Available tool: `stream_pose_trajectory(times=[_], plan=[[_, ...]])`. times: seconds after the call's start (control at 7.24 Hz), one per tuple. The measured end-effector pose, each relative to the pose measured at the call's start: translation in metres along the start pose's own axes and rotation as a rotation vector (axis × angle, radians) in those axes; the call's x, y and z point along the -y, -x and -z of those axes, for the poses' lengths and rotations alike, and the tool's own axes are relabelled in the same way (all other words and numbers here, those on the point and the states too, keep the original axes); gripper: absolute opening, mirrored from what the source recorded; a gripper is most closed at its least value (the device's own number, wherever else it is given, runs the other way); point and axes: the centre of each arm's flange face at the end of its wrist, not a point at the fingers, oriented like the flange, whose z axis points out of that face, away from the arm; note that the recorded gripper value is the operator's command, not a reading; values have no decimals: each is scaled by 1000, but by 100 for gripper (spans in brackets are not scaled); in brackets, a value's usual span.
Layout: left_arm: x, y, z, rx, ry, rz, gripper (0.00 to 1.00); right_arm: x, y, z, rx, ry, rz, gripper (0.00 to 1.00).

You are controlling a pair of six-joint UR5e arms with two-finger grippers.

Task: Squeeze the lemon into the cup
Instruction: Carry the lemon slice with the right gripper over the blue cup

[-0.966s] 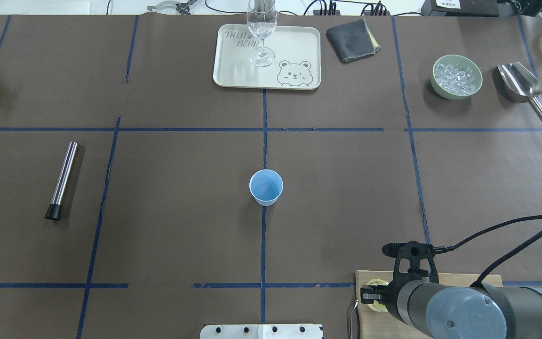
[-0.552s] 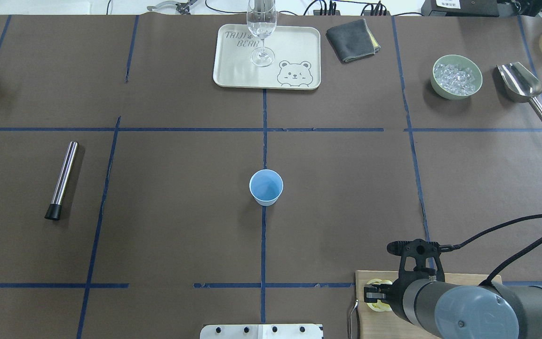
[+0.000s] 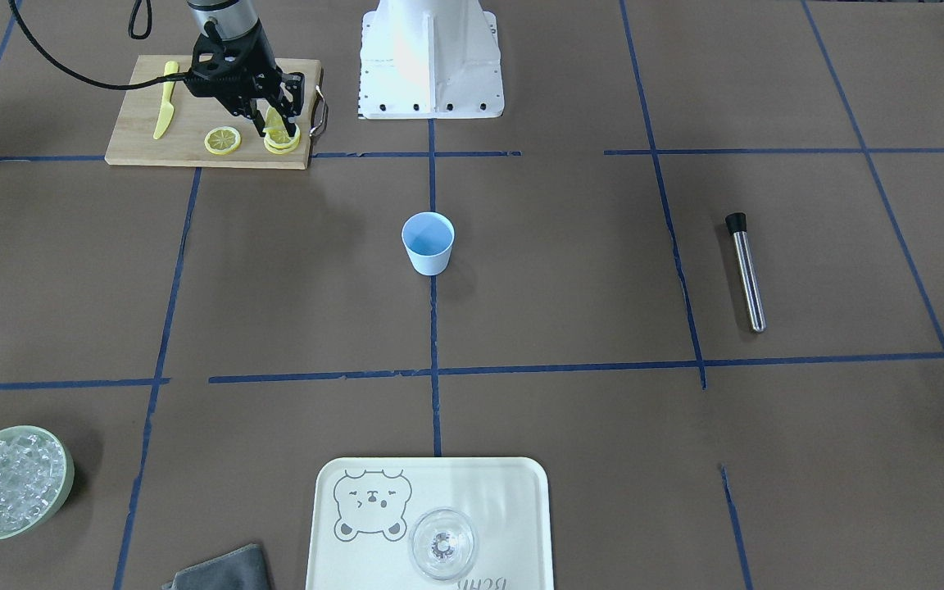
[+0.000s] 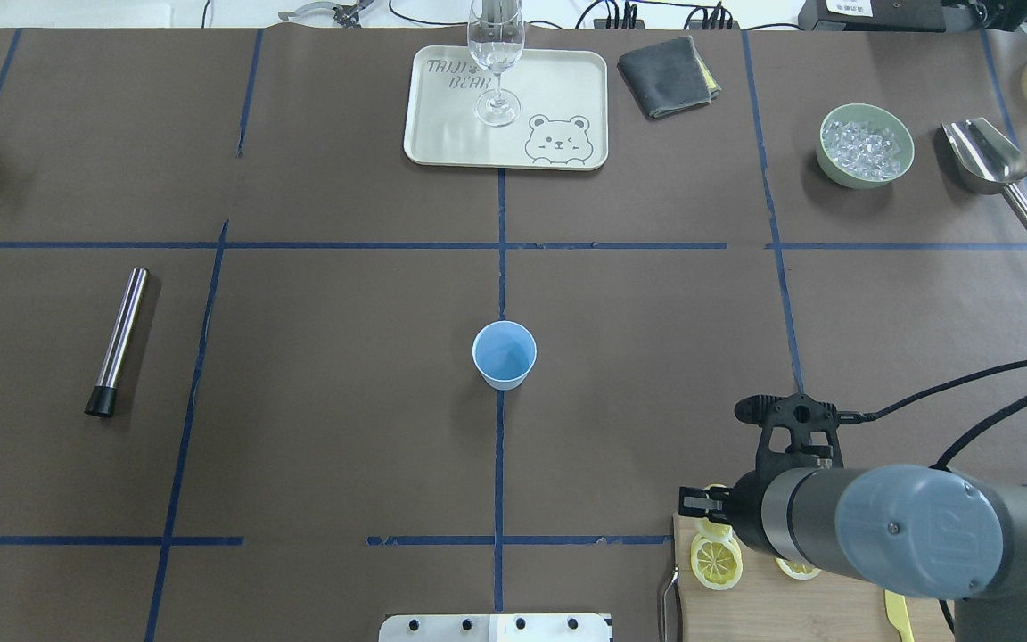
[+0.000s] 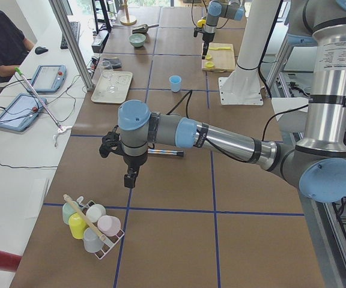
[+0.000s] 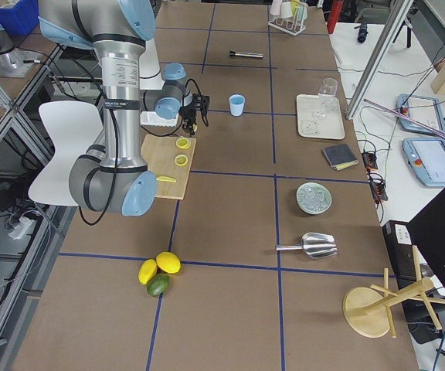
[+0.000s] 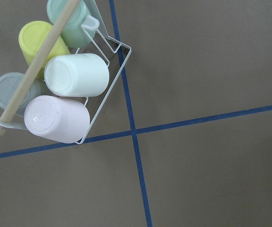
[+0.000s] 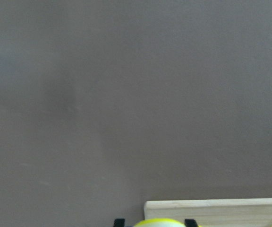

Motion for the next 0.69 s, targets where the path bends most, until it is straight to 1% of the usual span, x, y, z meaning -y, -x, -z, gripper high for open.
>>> stream_pose_trajectory(times=[0.14,0.28,0.41,0.55,0.69], plan=[[0,0,0,0,0,0,100,18,21,9,23,-16,-23,50],[0,0,0,-1,1,1,100,43,56,18,28,-40,-51,50],[0,0,0,-1,1,1,100,72,102,26,19,-59,-83,50],[0,1,-1,-2,3,3,100,93,140,27,-3,-69,-104,50],[0,2,-2,-3,5,5,100,105,166,20,-21,-74,-108,50]])
